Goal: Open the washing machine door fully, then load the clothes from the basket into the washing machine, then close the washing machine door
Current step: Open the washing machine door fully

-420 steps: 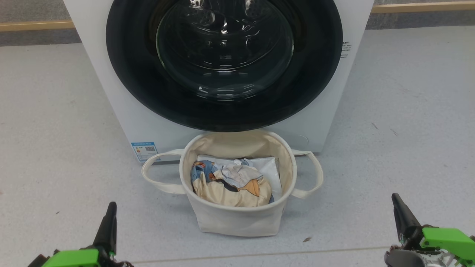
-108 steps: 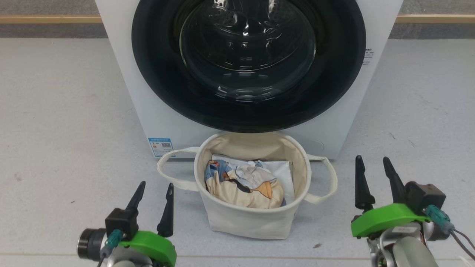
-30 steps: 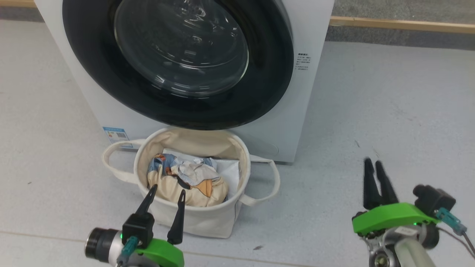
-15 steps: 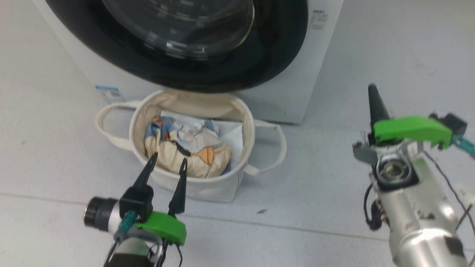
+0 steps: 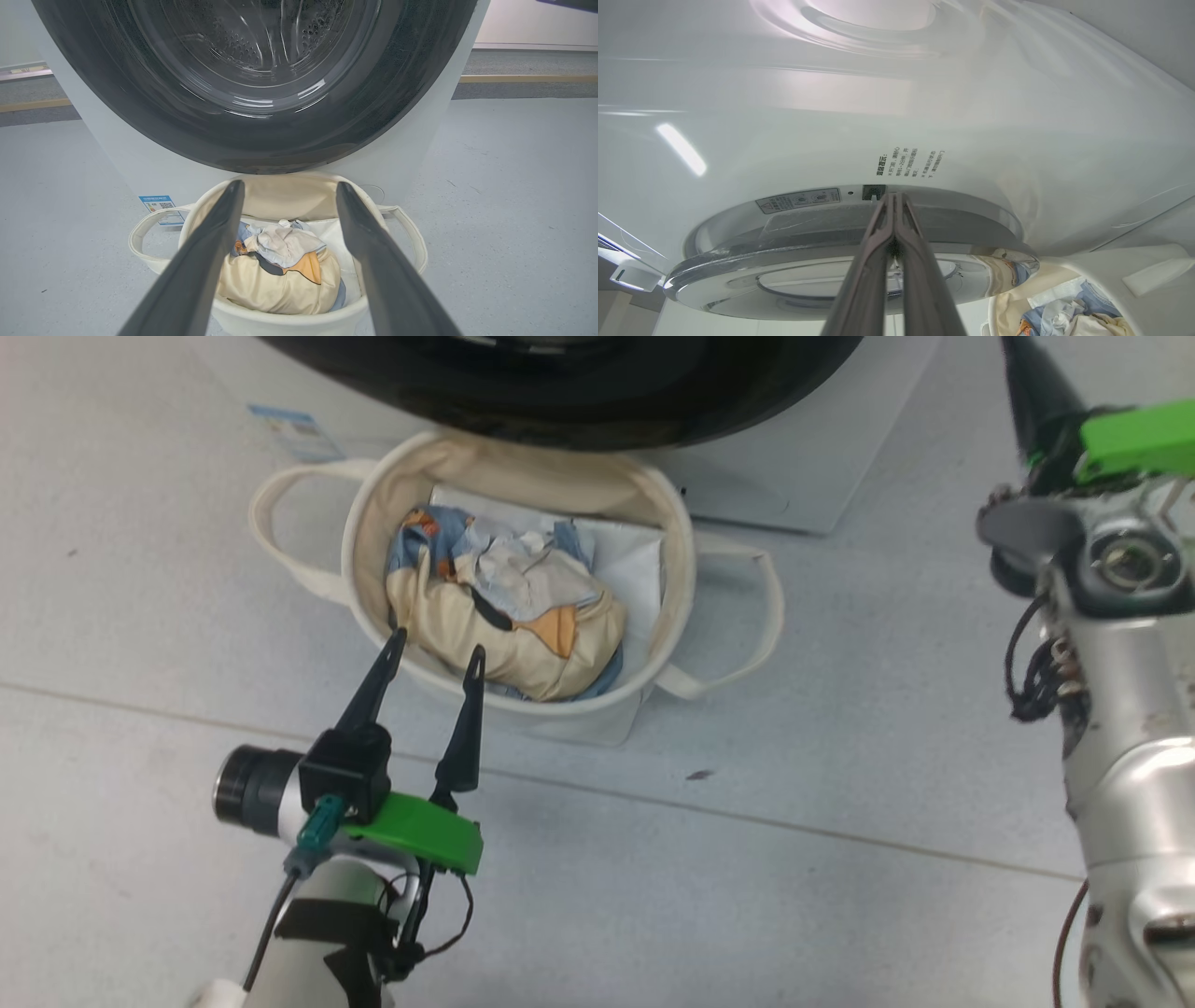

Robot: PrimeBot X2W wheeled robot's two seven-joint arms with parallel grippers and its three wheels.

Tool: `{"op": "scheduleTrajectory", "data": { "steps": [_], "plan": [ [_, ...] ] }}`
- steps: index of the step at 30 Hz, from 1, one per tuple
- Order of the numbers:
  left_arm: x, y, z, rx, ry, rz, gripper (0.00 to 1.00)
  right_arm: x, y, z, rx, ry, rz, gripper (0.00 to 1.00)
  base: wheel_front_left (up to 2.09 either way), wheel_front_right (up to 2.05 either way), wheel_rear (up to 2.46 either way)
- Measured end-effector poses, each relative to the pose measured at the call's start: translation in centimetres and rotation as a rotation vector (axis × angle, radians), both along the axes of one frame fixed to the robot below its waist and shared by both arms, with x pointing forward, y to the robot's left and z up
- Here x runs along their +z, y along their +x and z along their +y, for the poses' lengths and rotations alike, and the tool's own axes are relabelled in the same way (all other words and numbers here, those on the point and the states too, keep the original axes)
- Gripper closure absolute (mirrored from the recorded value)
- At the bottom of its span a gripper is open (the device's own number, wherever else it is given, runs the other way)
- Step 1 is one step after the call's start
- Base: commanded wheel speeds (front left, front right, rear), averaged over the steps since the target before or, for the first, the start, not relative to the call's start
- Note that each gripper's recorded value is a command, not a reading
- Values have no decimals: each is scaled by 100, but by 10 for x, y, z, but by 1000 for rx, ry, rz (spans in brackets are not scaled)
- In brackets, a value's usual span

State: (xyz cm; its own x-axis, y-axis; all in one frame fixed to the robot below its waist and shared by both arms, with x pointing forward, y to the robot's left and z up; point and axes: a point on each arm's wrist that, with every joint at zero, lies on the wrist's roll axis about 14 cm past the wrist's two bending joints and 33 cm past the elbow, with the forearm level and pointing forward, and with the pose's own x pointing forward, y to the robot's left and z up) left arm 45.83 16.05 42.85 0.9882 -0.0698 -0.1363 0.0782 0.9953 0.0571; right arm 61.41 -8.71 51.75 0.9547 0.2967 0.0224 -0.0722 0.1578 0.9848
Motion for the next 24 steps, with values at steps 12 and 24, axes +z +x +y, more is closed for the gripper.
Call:
{"op": "scheduleTrajectory", "data": {
  "steps": [12,24],
  "plan": [
    [-31,20,8,32,-15,51,0,-26,50,34,145,60,33,100,0,0,0],
    [-45,22,13,50,-19,81,0,-43,63,68,321,106,85,100,0,0,0]
  ]
}}
